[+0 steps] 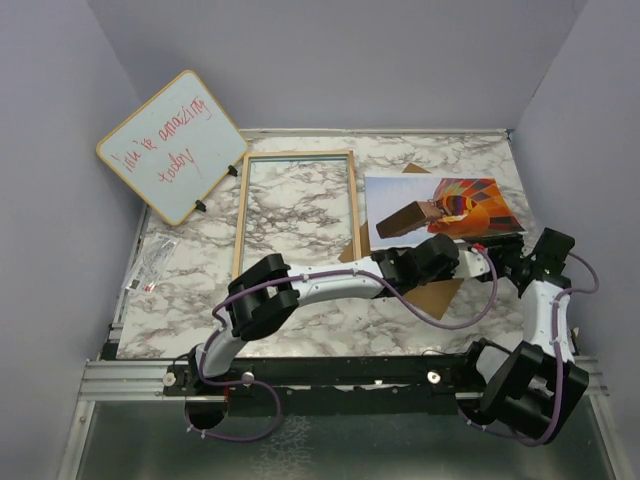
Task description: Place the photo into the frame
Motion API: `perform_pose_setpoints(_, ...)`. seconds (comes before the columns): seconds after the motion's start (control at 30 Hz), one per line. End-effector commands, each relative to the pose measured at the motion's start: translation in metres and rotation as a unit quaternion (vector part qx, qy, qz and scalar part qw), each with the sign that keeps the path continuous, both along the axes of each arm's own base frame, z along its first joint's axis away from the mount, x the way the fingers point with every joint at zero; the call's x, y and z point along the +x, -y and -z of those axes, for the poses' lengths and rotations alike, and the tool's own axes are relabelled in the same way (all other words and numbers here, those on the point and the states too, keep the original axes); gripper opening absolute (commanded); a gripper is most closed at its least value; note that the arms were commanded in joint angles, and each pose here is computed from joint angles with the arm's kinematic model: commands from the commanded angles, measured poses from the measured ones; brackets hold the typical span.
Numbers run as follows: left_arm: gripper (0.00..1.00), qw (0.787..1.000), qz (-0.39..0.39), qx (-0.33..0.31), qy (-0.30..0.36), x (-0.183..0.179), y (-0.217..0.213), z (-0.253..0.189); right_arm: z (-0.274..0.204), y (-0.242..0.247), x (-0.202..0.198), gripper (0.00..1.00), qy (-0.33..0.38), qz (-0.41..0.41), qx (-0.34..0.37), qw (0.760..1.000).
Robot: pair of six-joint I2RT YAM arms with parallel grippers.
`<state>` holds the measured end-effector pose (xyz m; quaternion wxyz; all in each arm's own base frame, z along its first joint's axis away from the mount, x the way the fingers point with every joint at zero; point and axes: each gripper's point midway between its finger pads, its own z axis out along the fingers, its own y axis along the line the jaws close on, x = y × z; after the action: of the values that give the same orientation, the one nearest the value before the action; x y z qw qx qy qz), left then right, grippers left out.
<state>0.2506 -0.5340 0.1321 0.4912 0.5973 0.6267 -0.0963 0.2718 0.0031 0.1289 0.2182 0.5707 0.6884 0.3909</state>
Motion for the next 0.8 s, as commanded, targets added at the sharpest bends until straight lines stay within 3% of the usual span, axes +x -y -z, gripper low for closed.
perform_pose_setpoints(0.0,0.00,0.998,0.031,-0.008,-0.052,-0.022,0.008,-0.018,-0.010,0.002,-0.010,0.64,-0.012,-0.003,-0.031,0.999)
perform_pose_setpoints(0.27,0.00,0.995,0.040,-0.034,-0.084,-0.033,0.008,-0.055,-0.034,0.013,-0.030,0.73,-0.037,0.027,-0.096,0.994)
perform_pose_setpoints(0.57,0.00,0.993,0.019,-0.067,-0.097,-0.031,-0.005,-0.099,-0.056,0.031,-0.054,0.73,-0.108,0.058,-0.155,0.980)
perform_pose_setpoints(0.77,0.00,0.990,0.008,-0.089,-0.108,-0.032,-0.012,-0.126,-0.116,0.035,-0.051,0.71,-0.033,0.064,-0.207,0.976)
